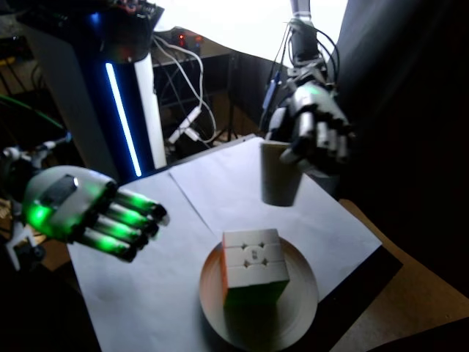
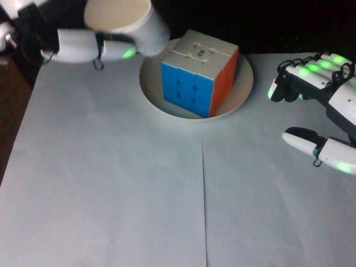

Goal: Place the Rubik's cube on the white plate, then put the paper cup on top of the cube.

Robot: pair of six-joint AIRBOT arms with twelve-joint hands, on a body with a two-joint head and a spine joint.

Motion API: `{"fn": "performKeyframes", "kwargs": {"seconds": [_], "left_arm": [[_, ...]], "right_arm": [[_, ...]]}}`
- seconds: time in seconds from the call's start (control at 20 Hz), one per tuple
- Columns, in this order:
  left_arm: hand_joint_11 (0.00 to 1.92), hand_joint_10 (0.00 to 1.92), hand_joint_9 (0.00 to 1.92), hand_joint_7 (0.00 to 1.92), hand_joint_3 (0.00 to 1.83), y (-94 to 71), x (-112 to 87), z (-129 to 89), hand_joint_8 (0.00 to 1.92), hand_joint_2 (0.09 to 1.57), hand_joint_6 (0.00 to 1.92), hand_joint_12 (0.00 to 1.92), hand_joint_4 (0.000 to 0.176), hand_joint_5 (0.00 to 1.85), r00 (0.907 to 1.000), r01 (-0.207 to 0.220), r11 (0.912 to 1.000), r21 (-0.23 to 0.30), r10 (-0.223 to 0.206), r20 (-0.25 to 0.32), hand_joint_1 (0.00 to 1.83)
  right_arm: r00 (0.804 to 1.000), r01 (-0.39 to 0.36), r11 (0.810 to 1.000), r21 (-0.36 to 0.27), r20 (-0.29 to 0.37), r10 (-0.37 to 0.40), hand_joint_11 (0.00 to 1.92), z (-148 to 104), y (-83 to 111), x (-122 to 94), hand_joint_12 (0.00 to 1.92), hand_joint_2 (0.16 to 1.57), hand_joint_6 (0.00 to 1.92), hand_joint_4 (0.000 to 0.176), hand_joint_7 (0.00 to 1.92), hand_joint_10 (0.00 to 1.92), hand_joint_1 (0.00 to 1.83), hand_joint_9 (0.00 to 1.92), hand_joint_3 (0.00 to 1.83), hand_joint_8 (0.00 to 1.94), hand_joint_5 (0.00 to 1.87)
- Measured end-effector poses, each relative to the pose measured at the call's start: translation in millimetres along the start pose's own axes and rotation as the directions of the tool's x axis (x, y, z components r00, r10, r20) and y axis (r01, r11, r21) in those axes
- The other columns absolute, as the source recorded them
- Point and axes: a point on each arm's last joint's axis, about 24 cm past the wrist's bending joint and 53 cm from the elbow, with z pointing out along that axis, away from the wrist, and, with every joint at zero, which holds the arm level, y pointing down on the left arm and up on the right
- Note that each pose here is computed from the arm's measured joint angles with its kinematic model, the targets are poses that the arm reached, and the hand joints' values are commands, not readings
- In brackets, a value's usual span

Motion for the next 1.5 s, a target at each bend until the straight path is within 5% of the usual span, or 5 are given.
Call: {"fn": "performKeyframes", "kwargs": {"seconds": [0.1,0.35,0.5,0.7,1.5], "left_arm": [[0.34,1.92,0.28,0.21,0.0,-2.1,2.5,0.1,1.91,1.11,1.77,1.92,0.013,0.21,0.9999,-0.009,0.9999,0.008,0.009,-0.01,1.21],[0.34,1.92,0.26,0.18,0.0,-1.1,5.6,1.3,1.87,1.13,1.74,1.92,0.066,0.2,0.9999,0.0,1.0,0.003,0.0,-0.016,1.18],[0.42,1.92,0.3,0.19,0.0,-4.5,1.7,3.4,1.9,1.12,1.72,1.92,0.0,0.22,1.0,0.0,0.9999,0.012,0.0,-0.006,1.2],[0.56,1.92,0.38,0.26,0.0,-8.5,-4.8,4.2,1.84,1.16,1.66,1.92,0.051,0.36,0.9999,-0.003,0.9997,0.025,0.003,0.011,1.07],[0.59,1.92,0.43,0.33,0.0,-26.0,-20.7,36.2,1.86,1.18,1.71,1.92,0.0,0.26,0.9987,-0.038,0.9973,0.062,0.036,0.037,1.13]], "right_arm": [[1.0,0.001,1.0,0.006,-0.004,-0.001,0.07,-1.4,-2.2,1.3,1.92,1.42,1.77,0.001,0.27,1.7,0.79,0.22,0.01,1.49,0.43],[1.0,0.002,1.0,0.009,-0.008,-0.002,0.04,-2.4,-3.3,2.7,1.92,1.3,1.4,0.0,0.28,1.67,0.85,0.26,0.0,1.43,0.1],[1.0,0.002,1.0,0.011,-0.011,-0.002,0.04,-2.8,-3.9,3.3,1.92,1.29,1.39,0.0,0.21,1.71,0.89,0.2,0.0,1.45,0.1],[1.0,0.002,1.0,0.011,-0.01,-0.002,0.11,-2.8,-4.1,3.2,1.92,1.42,1.77,0.005,0.26,1.71,0.79,0.27,0.01,1.51,0.44],[1.0,-0.001,1.0,0.016,-0.016,0.001,0.01,-4.0,-6.1,6.5,1.89,1.31,1.38,0.0,0.27,1.6,0.78,0.25,0.0,1.43,0.1]]}}
